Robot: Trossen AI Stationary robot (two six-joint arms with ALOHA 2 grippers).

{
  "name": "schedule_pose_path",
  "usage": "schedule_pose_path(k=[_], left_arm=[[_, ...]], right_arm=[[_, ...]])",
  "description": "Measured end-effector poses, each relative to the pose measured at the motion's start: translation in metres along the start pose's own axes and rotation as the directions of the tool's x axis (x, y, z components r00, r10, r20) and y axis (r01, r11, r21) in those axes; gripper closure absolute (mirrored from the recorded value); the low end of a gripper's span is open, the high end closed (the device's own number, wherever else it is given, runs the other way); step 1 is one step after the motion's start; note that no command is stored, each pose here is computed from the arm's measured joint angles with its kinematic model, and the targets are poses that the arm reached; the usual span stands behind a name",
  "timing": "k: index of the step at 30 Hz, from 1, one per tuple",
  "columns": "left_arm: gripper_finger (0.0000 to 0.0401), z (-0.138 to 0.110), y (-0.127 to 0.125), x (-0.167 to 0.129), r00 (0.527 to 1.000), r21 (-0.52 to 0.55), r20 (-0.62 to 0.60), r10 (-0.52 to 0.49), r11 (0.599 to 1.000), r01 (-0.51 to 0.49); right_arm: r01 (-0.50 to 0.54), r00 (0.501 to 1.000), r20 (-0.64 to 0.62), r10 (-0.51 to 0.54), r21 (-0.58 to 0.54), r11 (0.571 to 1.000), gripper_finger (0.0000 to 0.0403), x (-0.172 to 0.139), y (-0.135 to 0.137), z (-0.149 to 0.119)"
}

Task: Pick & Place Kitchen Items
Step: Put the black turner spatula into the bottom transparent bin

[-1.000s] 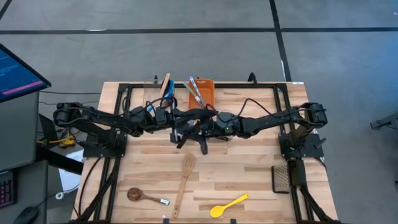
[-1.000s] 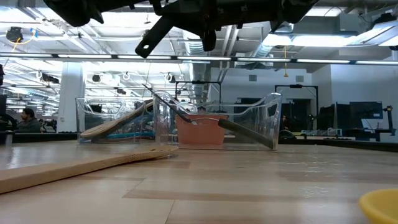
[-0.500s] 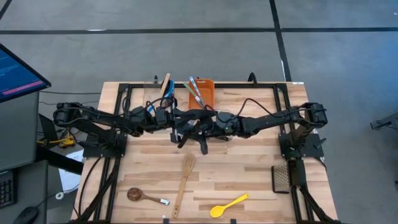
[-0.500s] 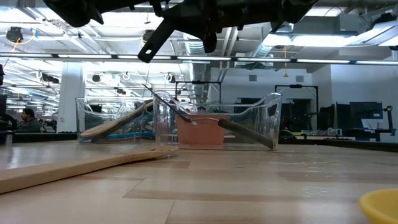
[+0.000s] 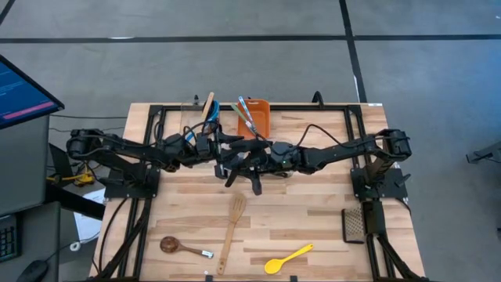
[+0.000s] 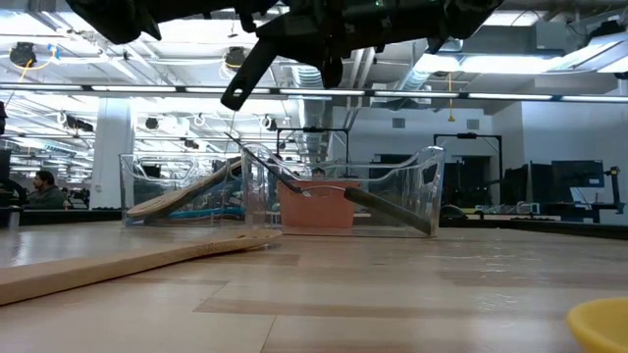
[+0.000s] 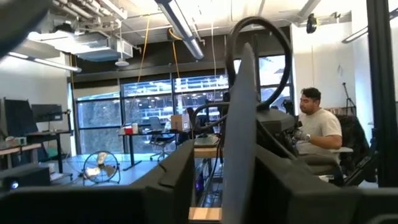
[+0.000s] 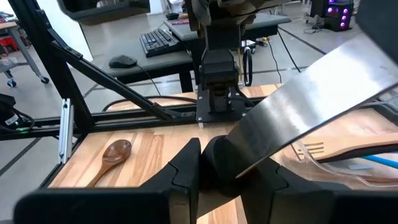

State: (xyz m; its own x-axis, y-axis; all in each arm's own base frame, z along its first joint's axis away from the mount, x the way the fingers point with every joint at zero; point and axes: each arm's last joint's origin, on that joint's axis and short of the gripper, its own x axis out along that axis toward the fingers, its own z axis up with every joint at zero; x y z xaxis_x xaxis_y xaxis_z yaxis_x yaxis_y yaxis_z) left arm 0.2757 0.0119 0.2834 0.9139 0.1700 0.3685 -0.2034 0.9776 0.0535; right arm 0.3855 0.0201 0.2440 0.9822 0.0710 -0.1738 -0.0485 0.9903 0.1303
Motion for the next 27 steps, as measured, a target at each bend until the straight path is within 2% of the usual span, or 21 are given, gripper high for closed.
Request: schedule_pose_path(k=[6,12,17,22,27], left_arm=[[0.0252,0.004,0.004,-0.019,1.000,0.011,-0.013,0.025,1.000,-0.025],[0.0251,0.011,0.011,-0.054,0.998,-0.001,0.004,0.056,0.998,-0.056],[0.0250,0.010,0.016,-0.083,0.998,-0.074,0.007,0.069,0.995,-0.068],[0.0251,0.006,0.018,-0.104,0.997,-0.126,0.010,0.072,0.990,-0.070],[0.0259,0.004,0.018,-0.108,0.997,-0.151,0.012,0.077,0.986,-0.074]], right_arm=[[0.043,0.998,-0.041,-0.044,-0.010,0.999,0.0333,-0.002,-0.001,-0.002],[0.080,0.996,-0.040,-0.082,-0.053,0.995,0.0333,-0.007,-0.002,0.003],[0.143,0.987,-0.057,-0.151,-0.125,0.982,0.0333,-0.023,-0.004,0.023],[0.291,0.901,-0.265,-0.343,-0.217,0.932,0.0333,-0.040,-0.010,0.041],[0.314,0.786,-0.464,-0.409,-0.270,0.910,0.0333,-0.043,-0.027,0.039]])
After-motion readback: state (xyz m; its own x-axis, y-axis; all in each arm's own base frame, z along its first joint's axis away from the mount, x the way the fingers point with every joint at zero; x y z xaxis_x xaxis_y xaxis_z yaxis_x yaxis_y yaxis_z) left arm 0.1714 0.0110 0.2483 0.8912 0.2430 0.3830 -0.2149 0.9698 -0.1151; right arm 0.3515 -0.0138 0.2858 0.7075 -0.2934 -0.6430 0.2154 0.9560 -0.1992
